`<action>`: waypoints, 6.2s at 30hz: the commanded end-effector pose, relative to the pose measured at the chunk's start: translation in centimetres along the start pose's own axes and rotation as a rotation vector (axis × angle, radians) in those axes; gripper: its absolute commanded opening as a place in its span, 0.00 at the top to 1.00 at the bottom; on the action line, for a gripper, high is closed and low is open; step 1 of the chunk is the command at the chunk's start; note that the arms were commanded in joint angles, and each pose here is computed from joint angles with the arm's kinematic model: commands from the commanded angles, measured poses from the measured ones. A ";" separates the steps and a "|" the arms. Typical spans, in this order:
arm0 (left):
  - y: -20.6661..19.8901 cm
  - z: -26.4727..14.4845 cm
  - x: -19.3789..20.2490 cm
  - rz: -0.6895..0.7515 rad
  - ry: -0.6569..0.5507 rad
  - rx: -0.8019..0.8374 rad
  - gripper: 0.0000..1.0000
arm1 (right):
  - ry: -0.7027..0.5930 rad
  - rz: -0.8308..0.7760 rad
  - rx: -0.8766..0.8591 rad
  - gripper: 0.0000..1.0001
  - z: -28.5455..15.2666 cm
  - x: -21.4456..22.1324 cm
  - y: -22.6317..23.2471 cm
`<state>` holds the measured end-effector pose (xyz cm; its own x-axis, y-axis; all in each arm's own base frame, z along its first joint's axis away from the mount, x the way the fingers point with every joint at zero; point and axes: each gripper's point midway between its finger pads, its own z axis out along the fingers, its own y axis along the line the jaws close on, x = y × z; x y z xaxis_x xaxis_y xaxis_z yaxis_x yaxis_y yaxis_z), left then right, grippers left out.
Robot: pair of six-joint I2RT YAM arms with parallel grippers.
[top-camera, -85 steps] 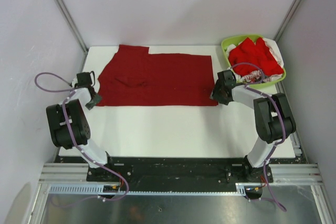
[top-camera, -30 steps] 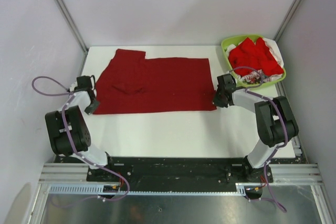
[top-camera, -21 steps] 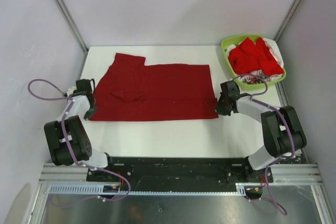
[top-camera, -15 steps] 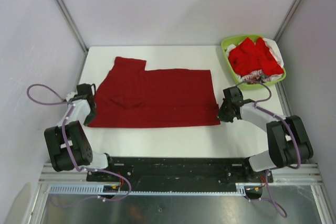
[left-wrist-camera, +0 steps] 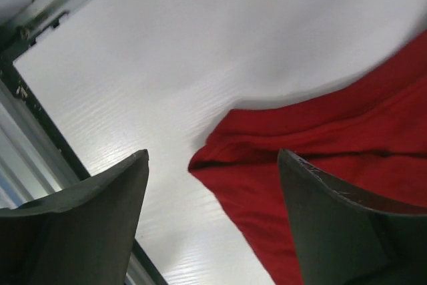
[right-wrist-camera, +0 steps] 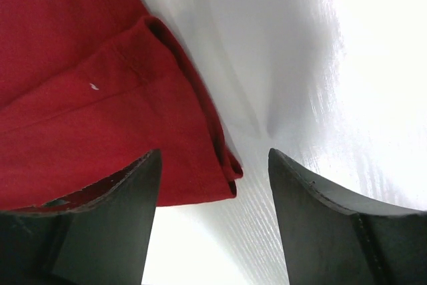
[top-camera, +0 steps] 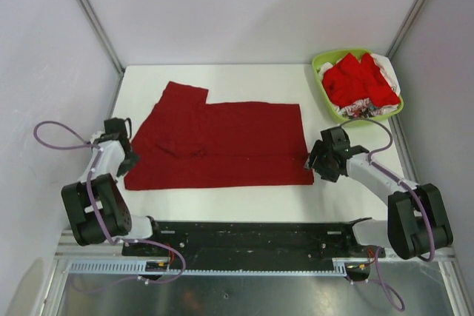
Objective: Fold and stack the t-shirts
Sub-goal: Fold the flattened tshirt in 1/3 of the way, then grap the side of the flattened tshirt furthest away from the robot with both arms
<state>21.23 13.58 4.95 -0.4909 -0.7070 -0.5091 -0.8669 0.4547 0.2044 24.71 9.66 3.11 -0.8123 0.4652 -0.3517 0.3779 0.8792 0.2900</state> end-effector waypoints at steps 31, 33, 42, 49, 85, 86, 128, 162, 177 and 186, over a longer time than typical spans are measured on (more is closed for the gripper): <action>-33.7 -9.0 -12.0 0.442 -0.273 0.715 0.42 | -0.312 -0.190 -0.213 0.51 6.5 -16.9 14.7; -35.1 -8.3 -12.6 0.460 -0.291 0.715 0.43 | -0.317 -0.195 -0.212 0.51 6.8 -17.3 14.9; -40.0 -6.2 -14.7 0.444 -0.321 0.760 0.46 | -0.343 -0.208 -0.217 0.52 7.3 -18.8 15.2; -42.0 -4.6 -15.5 0.408 -0.333 0.764 0.47 | -0.358 -0.215 -0.220 0.53 7.2 -19.3 15.2; -42.8 -0.3 -15.4 0.213 -0.180 0.817 0.52 | -0.318 -0.196 -0.324 0.53 7.7 -20.8 15.9; -42.7 -0.2 -15.3 0.209 -0.174 0.815 0.53 | -0.318 -0.195 -0.325 0.53 7.7 -20.9 15.9; -39.0 -2.0 -15.1 0.430 -0.294 0.683 0.62 | -0.308 -0.167 -0.267 0.54 10.6 -22.8 14.9; -39.9 -4.1 -15.0 0.448 -0.328 0.713 1.00 | -0.340 -0.225 -0.081 0.55 14.7 -26.7 13.8; -39.7 -4.5 -15.1 0.438 -0.327 0.722 1.00 | -0.319 -0.219 -0.130 0.92 13.4 -24.9 14.7; -39.4 -4.2 -15.3 0.433 -0.324 0.716 1.00 | -0.427 -0.266 -0.160 0.99 9.6 -25.2 15.7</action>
<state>61.92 3.96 2.87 -0.6891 -0.2492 -0.6805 -0.2984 0.9533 -0.0470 54.74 12.27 3.12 -0.6935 0.2786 -0.6644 0.1301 0.9555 0.2649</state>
